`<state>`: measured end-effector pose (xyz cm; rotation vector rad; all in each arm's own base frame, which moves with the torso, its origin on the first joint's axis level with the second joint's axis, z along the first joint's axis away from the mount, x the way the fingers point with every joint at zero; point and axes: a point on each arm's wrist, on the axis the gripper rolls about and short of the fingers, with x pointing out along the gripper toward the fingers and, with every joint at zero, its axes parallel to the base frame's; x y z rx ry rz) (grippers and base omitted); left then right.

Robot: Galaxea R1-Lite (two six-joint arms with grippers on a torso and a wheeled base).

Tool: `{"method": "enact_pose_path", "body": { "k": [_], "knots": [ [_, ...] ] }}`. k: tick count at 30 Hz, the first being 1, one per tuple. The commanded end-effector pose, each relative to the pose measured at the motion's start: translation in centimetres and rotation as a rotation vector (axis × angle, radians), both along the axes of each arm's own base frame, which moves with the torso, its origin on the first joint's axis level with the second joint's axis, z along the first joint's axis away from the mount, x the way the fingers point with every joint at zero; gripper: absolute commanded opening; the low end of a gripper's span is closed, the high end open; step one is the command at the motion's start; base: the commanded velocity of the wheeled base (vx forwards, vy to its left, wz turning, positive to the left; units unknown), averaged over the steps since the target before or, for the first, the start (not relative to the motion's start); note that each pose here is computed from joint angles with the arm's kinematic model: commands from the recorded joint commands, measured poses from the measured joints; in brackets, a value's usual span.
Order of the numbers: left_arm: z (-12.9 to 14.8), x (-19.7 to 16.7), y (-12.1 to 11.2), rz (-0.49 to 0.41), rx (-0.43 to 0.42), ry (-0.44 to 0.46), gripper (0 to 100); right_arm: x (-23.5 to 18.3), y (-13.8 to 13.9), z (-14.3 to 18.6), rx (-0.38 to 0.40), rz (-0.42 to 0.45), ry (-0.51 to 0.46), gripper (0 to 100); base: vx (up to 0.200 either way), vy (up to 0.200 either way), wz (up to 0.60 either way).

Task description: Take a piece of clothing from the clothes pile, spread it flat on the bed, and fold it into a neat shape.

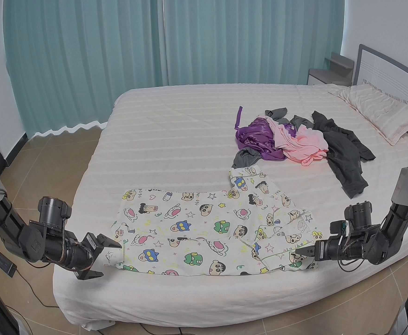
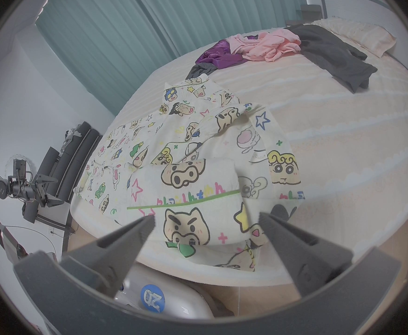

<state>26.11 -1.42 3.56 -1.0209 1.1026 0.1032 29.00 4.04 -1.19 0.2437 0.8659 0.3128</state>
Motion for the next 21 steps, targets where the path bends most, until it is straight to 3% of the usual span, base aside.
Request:
{"method": "enact_pose_path", "body": {
  "k": [1,13,21],
  "knots": [
    [0.0,0.0,0.0,0.000,0.000,0.002,100,0.3,0.1,-0.2,0.014,-0.012,0.010,0,0.000,0.000,0.00],
    [0.0,0.0,0.0,0.000,0.000,0.001,100,-0.2,0.1,0.2,0.019,-0.020,0.011,0,0.000,0.000,0.00],
    [0.0,0.0,0.0,0.000,0.000,0.001,100,-2.8,0.8,2.0,0.047,-0.025,0.027,0,0.000,0.000,0.00]
  ]
}}
